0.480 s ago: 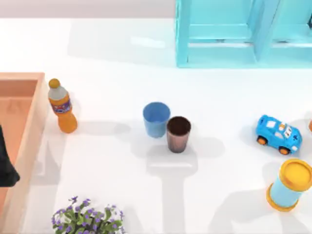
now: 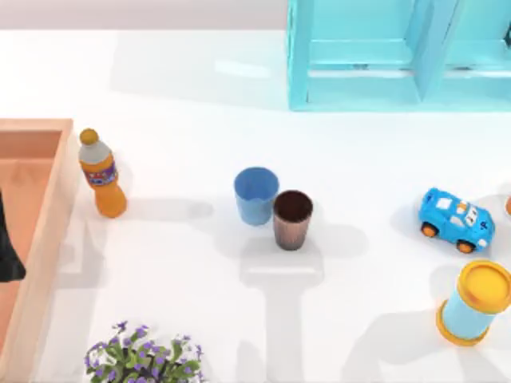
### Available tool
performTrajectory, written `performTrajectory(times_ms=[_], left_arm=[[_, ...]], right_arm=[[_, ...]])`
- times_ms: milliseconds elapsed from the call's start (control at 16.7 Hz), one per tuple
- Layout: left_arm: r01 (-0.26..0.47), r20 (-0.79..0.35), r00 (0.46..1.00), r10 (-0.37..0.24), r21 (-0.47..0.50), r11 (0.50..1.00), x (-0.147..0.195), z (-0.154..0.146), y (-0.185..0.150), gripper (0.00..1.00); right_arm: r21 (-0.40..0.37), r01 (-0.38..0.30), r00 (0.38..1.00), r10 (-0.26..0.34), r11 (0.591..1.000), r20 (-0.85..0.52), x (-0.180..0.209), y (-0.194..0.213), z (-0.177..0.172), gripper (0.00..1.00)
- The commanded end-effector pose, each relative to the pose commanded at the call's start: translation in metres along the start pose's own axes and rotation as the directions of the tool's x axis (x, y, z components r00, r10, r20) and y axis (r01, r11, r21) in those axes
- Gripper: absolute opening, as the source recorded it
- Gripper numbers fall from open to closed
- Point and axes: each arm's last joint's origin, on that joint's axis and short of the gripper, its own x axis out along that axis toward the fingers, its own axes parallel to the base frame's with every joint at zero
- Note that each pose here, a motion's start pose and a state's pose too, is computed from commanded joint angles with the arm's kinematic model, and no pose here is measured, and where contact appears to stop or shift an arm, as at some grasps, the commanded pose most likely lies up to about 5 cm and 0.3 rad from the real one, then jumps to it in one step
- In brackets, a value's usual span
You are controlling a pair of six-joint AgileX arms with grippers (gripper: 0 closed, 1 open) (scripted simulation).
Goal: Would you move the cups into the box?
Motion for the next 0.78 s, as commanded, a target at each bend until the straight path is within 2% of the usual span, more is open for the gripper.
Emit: performTrajectory(times_ms=[240, 420, 600, 780], left_arm=[[0.027, -0.175, 0.984, -0.040, -0.072, 0.997, 0.011, 0.062, -0.010, 1.00], [0.034, -0.339, 0.938, -0.075, -0.126, 0.991, 0.038, 0.113, -0.024, 1.00], [0.024, -0.507, 0.855, -0.106, -0.165, 0.986, 0.082, 0.157, -0.046, 1.00], [0.003, -0.663, 0.739, -0.123, -0.179, 0.984, 0.137, 0.183, -0.080, 1.00]], right_arm=[[0.000, 0.000, 1.000, 0.000, 1.000, 0.000, 0.000, 0.000, 0.000, 1.00], [0.000, 0.000, 1.000, 0.000, 1.000, 0.000, 0.000, 0.000, 0.000, 1.00], [0.000, 0.000, 1.000, 0.000, 1.000, 0.000, 0.000, 0.000, 0.000, 1.00], [0.000, 0.000, 1.000, 0.000, 1.000, 0.000, 0.000, 0.000, 0.000, 1.00]])
